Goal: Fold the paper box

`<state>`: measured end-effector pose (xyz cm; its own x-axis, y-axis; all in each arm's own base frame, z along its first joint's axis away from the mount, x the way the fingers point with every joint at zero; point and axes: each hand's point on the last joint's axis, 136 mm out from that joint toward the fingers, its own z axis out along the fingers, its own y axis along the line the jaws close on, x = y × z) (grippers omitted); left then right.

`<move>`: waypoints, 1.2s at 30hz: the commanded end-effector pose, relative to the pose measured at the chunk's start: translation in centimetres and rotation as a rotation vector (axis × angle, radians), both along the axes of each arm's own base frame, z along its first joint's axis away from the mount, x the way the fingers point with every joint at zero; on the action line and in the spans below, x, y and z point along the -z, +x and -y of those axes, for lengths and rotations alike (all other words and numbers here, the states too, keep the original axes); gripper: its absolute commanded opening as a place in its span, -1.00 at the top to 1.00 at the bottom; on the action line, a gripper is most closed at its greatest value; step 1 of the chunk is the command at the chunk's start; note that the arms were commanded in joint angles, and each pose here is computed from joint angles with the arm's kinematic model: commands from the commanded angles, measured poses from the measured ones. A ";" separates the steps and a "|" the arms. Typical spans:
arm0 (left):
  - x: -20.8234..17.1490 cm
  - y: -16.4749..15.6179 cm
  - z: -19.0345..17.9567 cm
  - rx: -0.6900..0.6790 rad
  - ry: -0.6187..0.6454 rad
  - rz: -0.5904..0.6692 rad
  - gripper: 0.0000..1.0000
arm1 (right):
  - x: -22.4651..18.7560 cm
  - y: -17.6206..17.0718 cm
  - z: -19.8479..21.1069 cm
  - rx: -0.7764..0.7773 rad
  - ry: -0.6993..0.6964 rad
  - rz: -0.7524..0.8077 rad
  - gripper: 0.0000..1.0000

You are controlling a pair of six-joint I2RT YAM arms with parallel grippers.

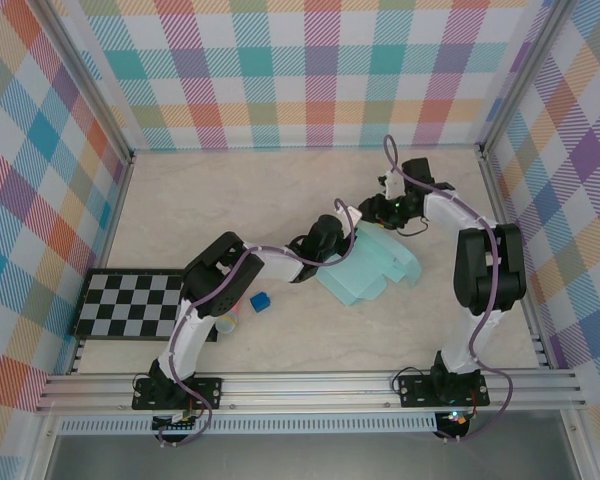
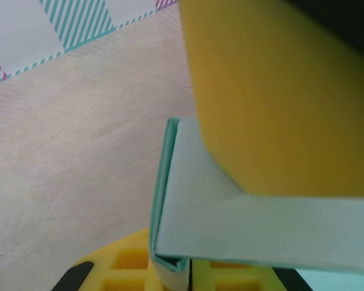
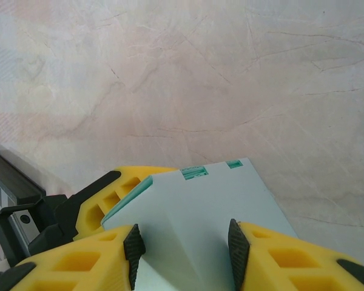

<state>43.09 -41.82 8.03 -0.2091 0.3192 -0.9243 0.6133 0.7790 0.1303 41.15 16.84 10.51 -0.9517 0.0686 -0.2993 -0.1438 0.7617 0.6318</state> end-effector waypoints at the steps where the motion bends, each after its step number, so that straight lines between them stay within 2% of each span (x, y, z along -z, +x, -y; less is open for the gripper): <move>1: -1.4 0.3 1.3 -0.032 0.000 0.075 1.00 | 0.6 -4.4 -1.8 -0.036 0.094 -0.179 0.06; 5: -1.5 0.4 0.9 -0.042 -0.019 0.070 1.00 | -0.9 -3.9 -0.9 0.011 0.122 -0.142 -0.04; 11: -2.6 1.2 -1.3 -0.095 -0.079 -0.009 1.00 | -5.0 -3.0 1.2 0.089 0.131 -0.010 -0.12; 16: -3.1 1.0 -3.4 -0.128 -0.085 -0.156 1.00 | -7.5 -2.7 4.5 0.203 0.033 0.083 -0.25; 21: -3.1 0.4 -6.3 -0.200 -0.115 -0.315 1.00 | -9.7 -3.4 6.3 0.218 -0.012 0.185 -0.34; 24: -2.9 0.3 -7.8 -0.247 -0.153 -0.438 1.00 | -10.3 -4.2 6.1 0.131 -0.042 0.274 -0.38; 28: -3.1 -0.3 -9.2 -0.249 -0.144 -0.493 1.00 | -9.1 -5.2 6.5 0.002 -0.151 0.350 -0.37; 31: -3.0 -0.9 -9.2 -0.184 -0.116 -0.521 1.00 | -9.1 -5.3 6.2 -0.094 -0.185 0.399 -0.37; 34: -2.2 -1.0 -9.0 -0.126 -0.081 -0.594 1.00 | -9.5 -5.4 5.2 -0.227 -0.195 0.439 -0.38; 36: -1.8 -1.2 -8.8 -0.097 -0.069 -0.650 1.00 | -9.3 -4.9 4.9 -0.261 -0.215 0.427 -0.38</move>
